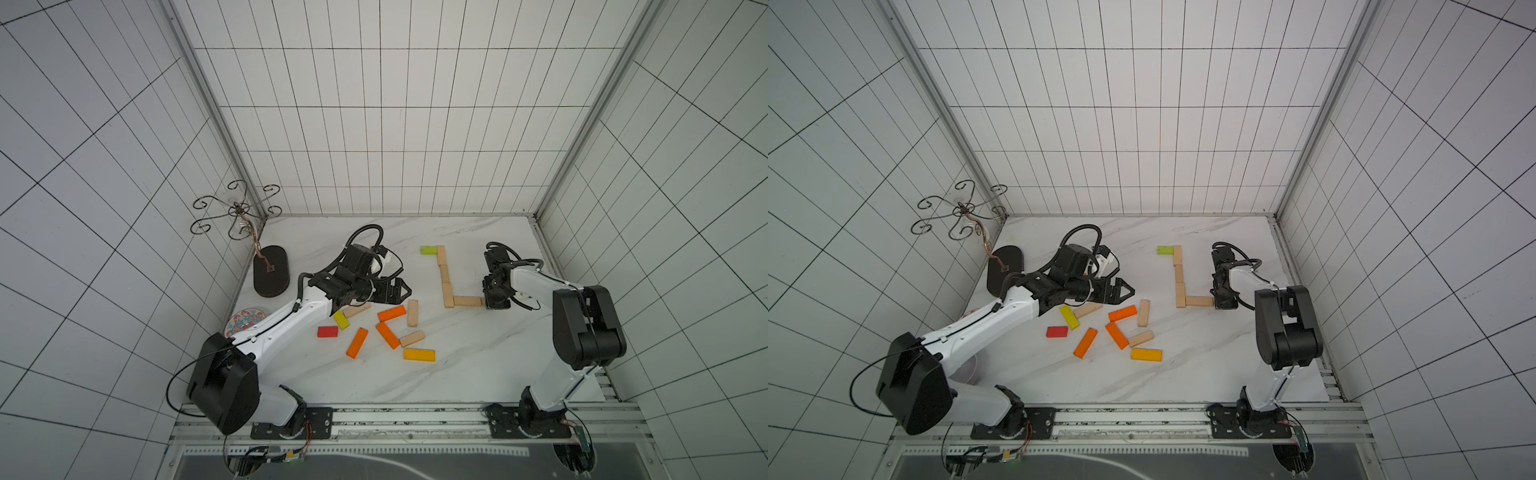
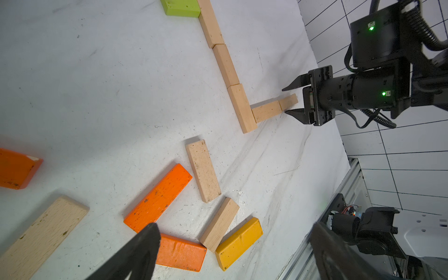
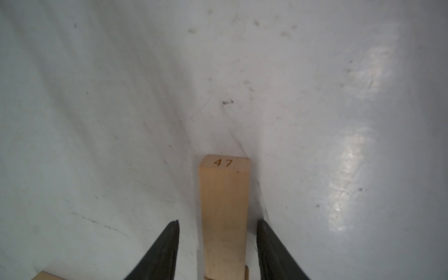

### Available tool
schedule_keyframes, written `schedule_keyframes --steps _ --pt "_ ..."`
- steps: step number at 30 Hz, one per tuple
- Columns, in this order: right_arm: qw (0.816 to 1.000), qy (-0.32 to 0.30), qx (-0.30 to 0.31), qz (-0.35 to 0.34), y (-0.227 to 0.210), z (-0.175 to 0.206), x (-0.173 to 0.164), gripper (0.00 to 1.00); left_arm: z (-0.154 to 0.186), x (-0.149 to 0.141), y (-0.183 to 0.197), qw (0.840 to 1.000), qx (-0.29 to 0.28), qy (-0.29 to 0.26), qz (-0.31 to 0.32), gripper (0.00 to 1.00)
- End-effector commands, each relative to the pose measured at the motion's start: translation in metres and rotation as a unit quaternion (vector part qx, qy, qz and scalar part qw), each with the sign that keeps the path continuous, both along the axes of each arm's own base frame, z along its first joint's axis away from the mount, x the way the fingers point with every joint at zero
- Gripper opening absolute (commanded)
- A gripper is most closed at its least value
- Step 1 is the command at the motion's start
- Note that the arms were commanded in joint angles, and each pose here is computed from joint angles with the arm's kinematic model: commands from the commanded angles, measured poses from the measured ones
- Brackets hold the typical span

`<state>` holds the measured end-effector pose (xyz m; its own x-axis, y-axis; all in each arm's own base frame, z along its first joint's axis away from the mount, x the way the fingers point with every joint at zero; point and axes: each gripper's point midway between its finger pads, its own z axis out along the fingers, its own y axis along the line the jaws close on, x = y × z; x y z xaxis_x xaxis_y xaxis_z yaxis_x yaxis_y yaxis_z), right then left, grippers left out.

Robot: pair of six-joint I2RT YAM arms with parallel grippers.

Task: Assemble a giraffe with building blocks
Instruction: Assemble the building block at the center of the board.

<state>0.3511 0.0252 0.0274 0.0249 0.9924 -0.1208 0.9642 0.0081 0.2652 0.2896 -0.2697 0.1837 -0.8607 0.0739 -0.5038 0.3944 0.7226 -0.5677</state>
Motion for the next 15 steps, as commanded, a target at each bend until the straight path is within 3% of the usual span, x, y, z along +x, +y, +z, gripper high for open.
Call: schedule_keyframes --steps 1,9,15 --pt "1.000 -0.007 -0.002 0.003 0.004 0.026 0.011 0.59 0.008 -0.001 0.003 1.000 -0.003 -0.009 -0.003 0.97" --pt "0.997 -0.059 -0.019 0.038 -0.001 0.079 0.020 0.64 0.023 -0.007 0.012 1.000 -0.001 -0.022 0.008 0.97" --pt "0.979 -0.115 -0.070 0.151 -0.002 0.142 0.031 0.60 0.031 -0.015 0.023 0.999 0.007 -0.033 0.020 0.97"
